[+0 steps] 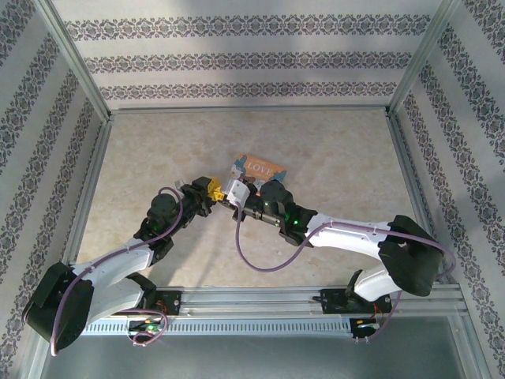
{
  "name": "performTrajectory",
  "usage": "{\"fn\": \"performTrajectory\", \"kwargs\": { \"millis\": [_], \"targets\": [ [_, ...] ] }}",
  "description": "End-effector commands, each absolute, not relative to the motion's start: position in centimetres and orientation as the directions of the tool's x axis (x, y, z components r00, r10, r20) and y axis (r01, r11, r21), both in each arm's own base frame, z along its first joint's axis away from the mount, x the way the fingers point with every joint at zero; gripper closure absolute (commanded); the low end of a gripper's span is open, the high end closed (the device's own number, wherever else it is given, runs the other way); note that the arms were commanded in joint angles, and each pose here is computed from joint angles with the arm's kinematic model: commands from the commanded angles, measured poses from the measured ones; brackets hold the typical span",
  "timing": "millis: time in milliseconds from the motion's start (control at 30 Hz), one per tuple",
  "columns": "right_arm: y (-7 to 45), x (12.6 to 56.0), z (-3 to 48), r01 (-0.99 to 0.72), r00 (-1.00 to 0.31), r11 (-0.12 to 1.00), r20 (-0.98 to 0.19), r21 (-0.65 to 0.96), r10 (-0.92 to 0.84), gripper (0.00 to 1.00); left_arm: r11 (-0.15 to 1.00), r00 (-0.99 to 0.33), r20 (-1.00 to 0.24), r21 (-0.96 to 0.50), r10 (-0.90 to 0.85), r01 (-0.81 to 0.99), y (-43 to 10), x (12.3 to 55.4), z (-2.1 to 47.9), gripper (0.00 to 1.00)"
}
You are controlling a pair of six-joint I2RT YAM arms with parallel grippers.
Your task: Unlock a padlock with a key
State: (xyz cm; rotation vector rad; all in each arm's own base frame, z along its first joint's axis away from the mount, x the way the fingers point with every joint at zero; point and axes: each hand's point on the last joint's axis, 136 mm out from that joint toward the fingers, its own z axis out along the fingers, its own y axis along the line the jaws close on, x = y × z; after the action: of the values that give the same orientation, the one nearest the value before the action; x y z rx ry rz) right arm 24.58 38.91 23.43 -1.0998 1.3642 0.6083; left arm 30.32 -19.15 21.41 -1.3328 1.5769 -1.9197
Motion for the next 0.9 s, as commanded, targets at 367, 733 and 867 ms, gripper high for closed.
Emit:
{"fn": "performTrajectory", "kwargs": {
  "millis": [367, 733, 867],
  "targets": [
    [38.2, 24.4, 24.9, -0.857, 0.178, 0.451, -0.964, -0.251, -0.198, 1.0, -0.314, -0.519, 0.432, -0.9, -0.737, -0.303, -19.3, 29.7, 20.7, 0.93],
    [37.6, 24.4, 25.1, -0.844, 0.185, 0.471, -0.963, -0.259, -0.197, 1.0, -0.291, -0.51, 0.416, -0.906, -0.753, -0.309, -19.1, 29.7, 20.0, 0.96],
    [37.5, 24.4, 25.1, -0.843, 0.185, 0.472, -0.963, -0.259, -0.197, 1.0, -0.288, -0.507, 0.415, -0.906, -0.756, -0.312, -19.1, 29.7, 19.8, 0.91]
  ]
}}
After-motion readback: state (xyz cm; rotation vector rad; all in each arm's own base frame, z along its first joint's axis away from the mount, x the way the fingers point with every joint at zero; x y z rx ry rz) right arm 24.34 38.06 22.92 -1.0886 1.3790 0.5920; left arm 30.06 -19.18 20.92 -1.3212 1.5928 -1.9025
